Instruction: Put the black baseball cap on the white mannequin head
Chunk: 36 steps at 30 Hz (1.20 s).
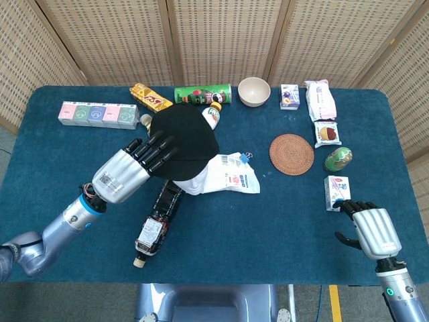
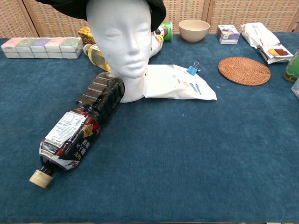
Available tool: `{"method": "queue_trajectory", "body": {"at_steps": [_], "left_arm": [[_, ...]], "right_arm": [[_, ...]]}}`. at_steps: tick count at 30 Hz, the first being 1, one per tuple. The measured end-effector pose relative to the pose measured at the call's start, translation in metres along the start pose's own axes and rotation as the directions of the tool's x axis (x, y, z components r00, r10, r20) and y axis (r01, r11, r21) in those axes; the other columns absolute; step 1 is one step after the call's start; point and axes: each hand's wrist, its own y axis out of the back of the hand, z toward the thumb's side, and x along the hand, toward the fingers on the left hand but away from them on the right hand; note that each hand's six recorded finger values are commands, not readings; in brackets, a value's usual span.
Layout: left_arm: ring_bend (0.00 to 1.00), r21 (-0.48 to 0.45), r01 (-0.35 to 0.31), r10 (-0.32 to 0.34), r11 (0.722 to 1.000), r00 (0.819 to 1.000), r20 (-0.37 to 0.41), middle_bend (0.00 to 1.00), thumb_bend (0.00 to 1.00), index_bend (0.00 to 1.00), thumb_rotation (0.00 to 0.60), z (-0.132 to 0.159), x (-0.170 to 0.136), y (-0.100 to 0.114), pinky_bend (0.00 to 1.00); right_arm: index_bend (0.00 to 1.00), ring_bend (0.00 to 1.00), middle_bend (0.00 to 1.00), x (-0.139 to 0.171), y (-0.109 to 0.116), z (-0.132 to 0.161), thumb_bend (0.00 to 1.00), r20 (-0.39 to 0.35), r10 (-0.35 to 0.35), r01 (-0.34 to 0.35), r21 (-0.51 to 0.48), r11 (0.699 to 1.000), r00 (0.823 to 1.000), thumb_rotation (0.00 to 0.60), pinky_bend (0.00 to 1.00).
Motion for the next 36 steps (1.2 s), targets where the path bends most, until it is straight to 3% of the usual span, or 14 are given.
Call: {"method": "queue_trajectory", "body": {"at_steps": [8, 14, 19, 25, 34, 36], "left_arm": [[0.1, -0.113, 0.078, -0.086, 0.991, 0.994, -0.068, 0.13, 0.26, 0.1, 0.6, -0.014, -0.025, 0.003, 0.42], [0.1, -0.185, 0.135, -0.166, 0.973, 0.973, -0.161, 0.13, 0.26, 0.1, 0.6, -0.036, -0.056, 0.004, 0.42], [0.1, -0.245, 0.173, -0.235, 0.954, 0.939, -0.252, 0.13, 0.26, 0.13, 0.6, -0.052, -0.09, -0.002, 0.42], [0.1, -0.309, 0.182, -0.291, 0.934, 0.888, -0.357, 0.14, 0.26, 0.24, 0.6, -0.069, -0.127, -0.011, 0.43], [0.25, -0.348, 0.187, -0.347, 0.919, 0.802, -0.487, 0.31, 0.26, 0.53, 0.6, -0.085, -0.182, -0.022, 0.5], [0.32, -0.347, 0.182, -0.348, 0.92, 0.785, -0.512, 0.4, 0.26, 0.6, 0.6, -0.088, -0.191, -0.023, 0.52]], "right_arm": [[0.36, 0.52, 0.46, -0.001, -0.001, -0.002, 0.15, 0.006, 0.008, -0.008, 0.004, 1.0, 1.0, 0.6, 0.51], [0.36, 0.52, 0.46, -0.002, -0.001, -0.004, 0.15, 0.016, 0.011, -0.011, 0.006, 1.0, 1.0, 0.6, 0.51], [0.36, 0.52, 0.46, -0.004, -0.001, -0.007, 0.15, 0.024, 0.012, -0.012, 0.009, 1.0, 1.0, 0.6, 0.51], [0.36, 0.52, 0.46, -0.005, -0.003, -0.009, 0.15, 0.035, 0.019, -0.02, 0.013, 1.0, 0.999, 0.6, 0.51], [0.36, 0.52, 0.46, -0.007, -0.003, -0.014, 0.15, 0.057, 0.021, -0.023, 0.03, 0.999, 0.998, 0.6, 0.51], [0.36, 0.52, 0.46, -0.007, -0.003, -0.015, 0.15, 0.061, 0.02, -0.022, 0.034, 0.999, 0.998, 0.6, 0.51]]}}
